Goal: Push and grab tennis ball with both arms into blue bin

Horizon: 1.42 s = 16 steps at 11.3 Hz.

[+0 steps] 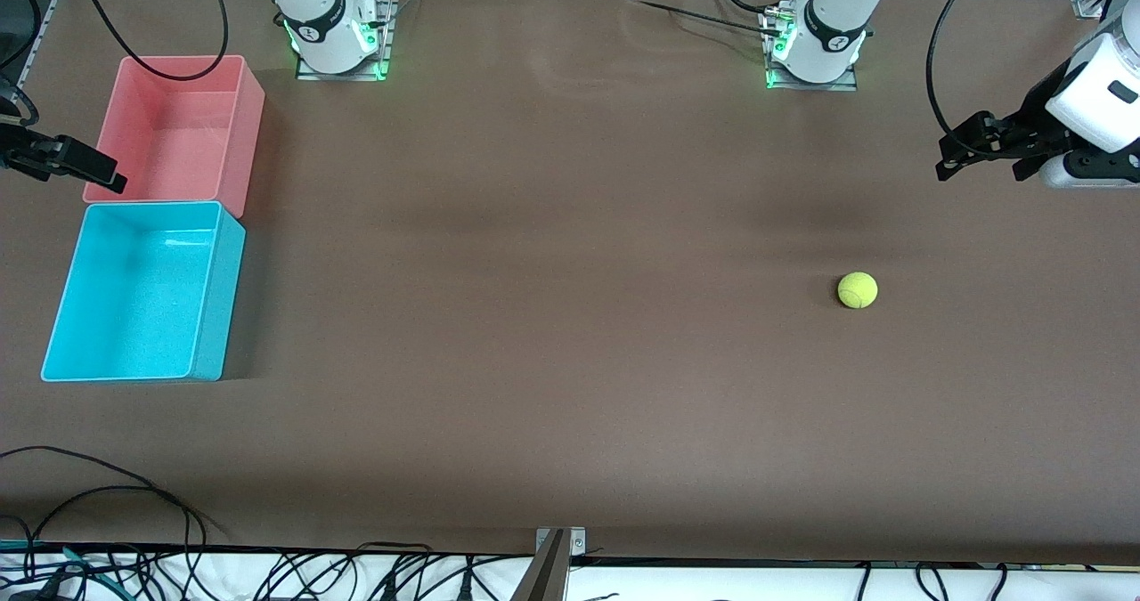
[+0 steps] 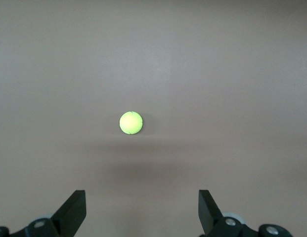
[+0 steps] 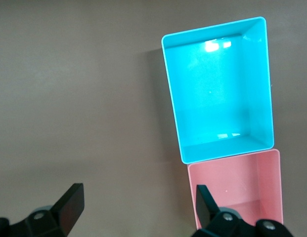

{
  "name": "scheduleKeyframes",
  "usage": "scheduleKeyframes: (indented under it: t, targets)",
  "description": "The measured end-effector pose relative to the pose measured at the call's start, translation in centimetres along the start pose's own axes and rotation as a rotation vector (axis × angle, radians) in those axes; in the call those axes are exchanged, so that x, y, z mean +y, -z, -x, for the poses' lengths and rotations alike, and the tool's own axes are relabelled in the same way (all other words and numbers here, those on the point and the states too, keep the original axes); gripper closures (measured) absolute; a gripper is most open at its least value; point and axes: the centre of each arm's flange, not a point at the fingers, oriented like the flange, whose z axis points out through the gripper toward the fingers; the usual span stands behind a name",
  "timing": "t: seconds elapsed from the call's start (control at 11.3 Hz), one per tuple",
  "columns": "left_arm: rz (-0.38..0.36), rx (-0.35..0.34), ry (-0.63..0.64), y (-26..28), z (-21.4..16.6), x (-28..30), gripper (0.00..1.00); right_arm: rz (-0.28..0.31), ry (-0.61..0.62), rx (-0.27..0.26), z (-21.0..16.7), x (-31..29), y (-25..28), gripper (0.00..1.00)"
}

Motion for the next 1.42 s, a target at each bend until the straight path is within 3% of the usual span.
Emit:
scheduleKeyframes:
  t: [1.42]
  targets:
    - [0.0, -0.003, 0.019, -0.15, -0.2, -1.02, 0.0, 0.015, 0.006, 0.016, -0.67, -0.22, -0.48, 0.0]
